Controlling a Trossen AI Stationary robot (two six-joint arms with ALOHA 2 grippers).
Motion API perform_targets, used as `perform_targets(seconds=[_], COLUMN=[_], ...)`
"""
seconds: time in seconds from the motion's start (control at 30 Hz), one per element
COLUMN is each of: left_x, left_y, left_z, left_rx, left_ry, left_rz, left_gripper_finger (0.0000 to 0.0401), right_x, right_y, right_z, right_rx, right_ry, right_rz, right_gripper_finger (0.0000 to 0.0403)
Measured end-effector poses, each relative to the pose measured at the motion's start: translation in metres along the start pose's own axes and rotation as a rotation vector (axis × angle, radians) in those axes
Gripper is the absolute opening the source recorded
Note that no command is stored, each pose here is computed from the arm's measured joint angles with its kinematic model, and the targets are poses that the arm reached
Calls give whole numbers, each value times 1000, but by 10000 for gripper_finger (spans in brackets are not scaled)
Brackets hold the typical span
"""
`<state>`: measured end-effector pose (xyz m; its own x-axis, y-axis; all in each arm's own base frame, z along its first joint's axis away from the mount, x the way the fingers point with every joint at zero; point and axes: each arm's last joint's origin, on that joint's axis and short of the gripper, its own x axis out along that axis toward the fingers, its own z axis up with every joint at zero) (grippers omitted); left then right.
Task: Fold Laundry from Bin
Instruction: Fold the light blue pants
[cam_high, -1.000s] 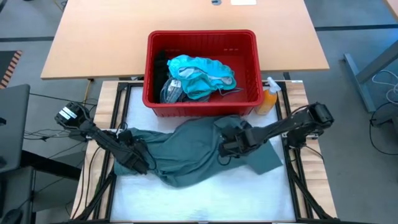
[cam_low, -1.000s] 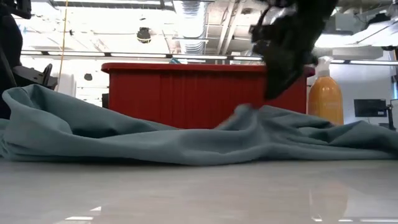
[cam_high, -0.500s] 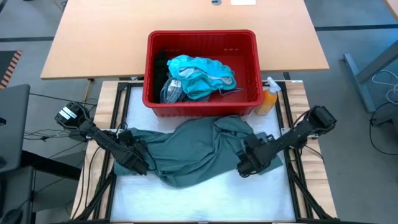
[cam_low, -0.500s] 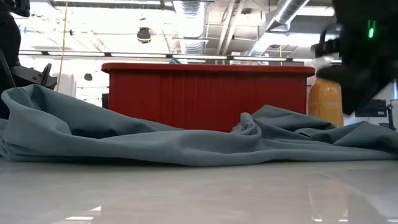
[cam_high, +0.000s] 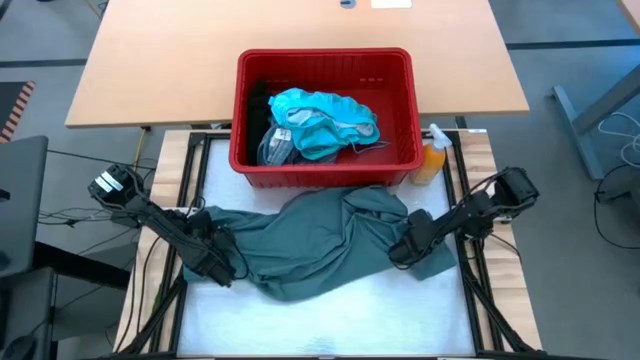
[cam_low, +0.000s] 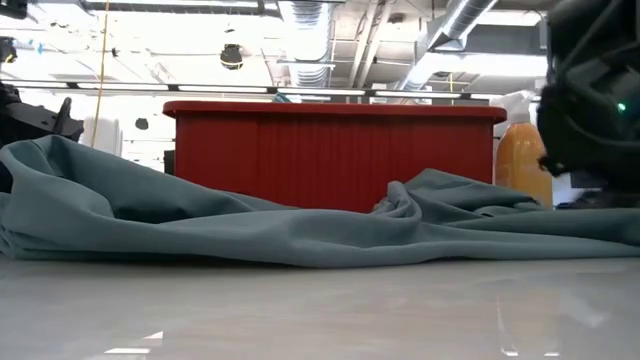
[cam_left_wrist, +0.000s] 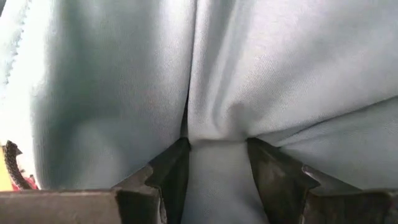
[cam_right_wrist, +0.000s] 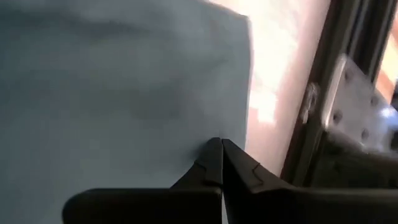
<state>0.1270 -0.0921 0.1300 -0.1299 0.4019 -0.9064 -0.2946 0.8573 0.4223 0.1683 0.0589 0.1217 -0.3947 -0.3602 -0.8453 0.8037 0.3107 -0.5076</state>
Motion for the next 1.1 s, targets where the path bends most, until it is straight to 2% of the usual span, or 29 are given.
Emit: perform_targets(seconds=[0.23,0.4,0.6,0.67,0.7,0.77,0.83,0.93,0.97,1.03,1.1], left_x=[0,0,-1,-1,-1,-1,-1,-2,-2,-2,-2], left_y=[0,0,-1,-1,-1,-1,-1,-1,-1,-1,-1], left_z=[-1,-1,-4,-5,-5,-6,-6,-6,-6,-6,-6], left_rx=[11,21,43,49,51,55,59,58,59,61,61], left_ry=[5,9,4,3,2,-4,-4,-6,-7,-7,-8], left_rz=[-2,3,12,15,17,21,21,20,21,20,20], left_gripper_finger=[162,162,162,162,162,162,162,162,162,162,162], right_x=[5,-4,-22,-33,-39,-57,-69,-97,-101,-102,-94], right_y=[0,3,-5,-20,-20,-17,-15,-5,-2,6,14], right_z=[-24,-45,-72,-77,-80,-86,-88,-94,-93,-92,-91], right_rx=[-56,-134,-154,-89,-82,-57,-15,21,38,44,30], right_ry=[291,454,464,493,452,440,318,152,101,63,63], right_rz=[-21,-56,-240,-407,-405,-374,-296,20,88,191,213], right_gripper_finger=[30,14,22,29,30,29,24,19,19,19,19])
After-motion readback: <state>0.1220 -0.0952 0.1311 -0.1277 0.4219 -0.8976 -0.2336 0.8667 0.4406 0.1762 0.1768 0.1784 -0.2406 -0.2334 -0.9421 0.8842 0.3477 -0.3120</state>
